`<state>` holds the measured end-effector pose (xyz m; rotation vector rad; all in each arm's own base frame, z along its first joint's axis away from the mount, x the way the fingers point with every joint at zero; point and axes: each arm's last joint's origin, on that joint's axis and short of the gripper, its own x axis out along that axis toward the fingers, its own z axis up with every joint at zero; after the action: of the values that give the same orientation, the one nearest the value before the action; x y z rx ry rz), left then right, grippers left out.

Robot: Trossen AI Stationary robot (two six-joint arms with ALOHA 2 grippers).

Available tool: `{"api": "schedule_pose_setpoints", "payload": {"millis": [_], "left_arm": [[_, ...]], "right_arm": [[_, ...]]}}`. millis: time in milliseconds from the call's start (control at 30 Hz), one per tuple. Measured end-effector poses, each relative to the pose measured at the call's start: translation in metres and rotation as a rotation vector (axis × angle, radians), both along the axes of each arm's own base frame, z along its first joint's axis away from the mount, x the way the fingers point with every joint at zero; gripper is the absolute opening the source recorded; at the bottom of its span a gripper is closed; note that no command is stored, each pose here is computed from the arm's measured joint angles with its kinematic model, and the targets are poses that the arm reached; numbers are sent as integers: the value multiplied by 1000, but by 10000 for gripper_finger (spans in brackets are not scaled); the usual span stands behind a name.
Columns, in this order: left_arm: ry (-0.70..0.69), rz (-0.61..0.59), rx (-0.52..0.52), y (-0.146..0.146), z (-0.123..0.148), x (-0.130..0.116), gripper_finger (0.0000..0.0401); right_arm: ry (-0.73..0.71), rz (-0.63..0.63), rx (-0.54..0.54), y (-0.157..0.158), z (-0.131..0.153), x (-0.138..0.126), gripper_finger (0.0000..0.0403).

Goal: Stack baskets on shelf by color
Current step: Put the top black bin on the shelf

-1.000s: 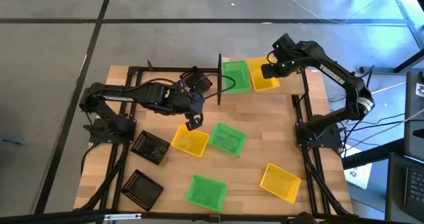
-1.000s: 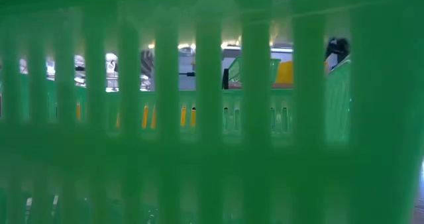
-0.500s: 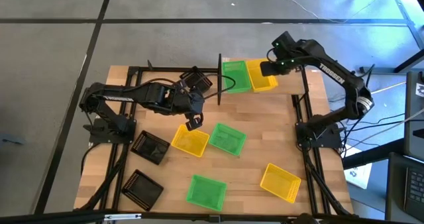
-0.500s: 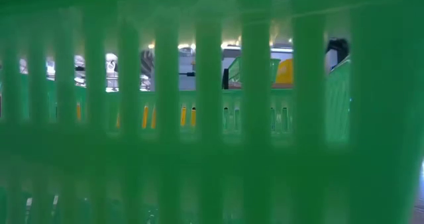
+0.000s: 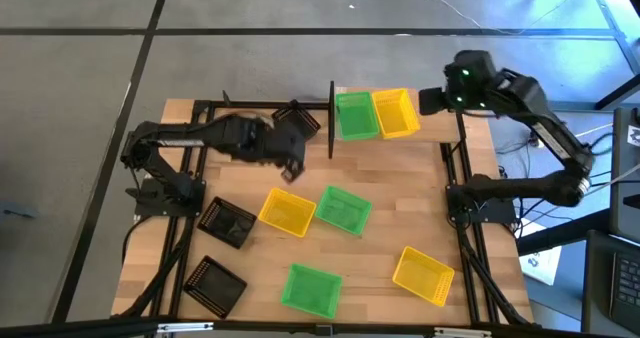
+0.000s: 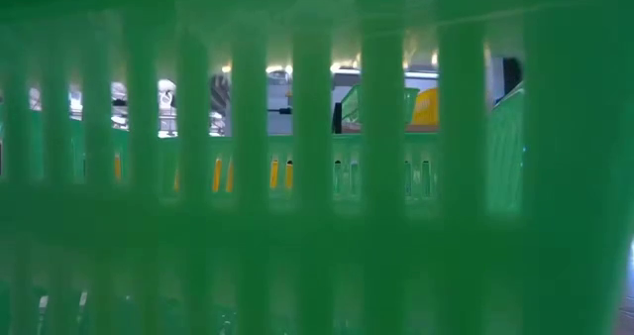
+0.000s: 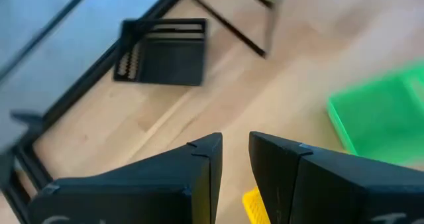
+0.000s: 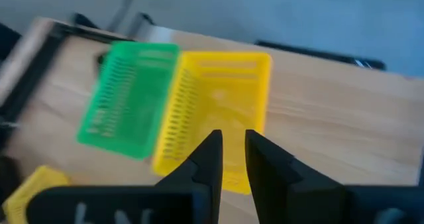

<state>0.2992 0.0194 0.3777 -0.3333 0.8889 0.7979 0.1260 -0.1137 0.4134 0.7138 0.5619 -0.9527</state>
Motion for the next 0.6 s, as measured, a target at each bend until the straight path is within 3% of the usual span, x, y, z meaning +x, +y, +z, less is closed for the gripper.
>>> {"api": "schedule_pose_setpoints", "payload": {"millis": [300, 500, 600], "left_arm": [[-17, 251, -188, 85, -11, -8, 69], [138, 90, -125, 132, -29, -6, 69], [202, 19, -142, 149, -40, -6, 69]], "right_arm": [[-197, 187, -157, 40, 27, -22, 63], [-251, 231, -199, 51, 34, -30, 63], [-255, 244, -201, 53, 34, -30, 63]]}}
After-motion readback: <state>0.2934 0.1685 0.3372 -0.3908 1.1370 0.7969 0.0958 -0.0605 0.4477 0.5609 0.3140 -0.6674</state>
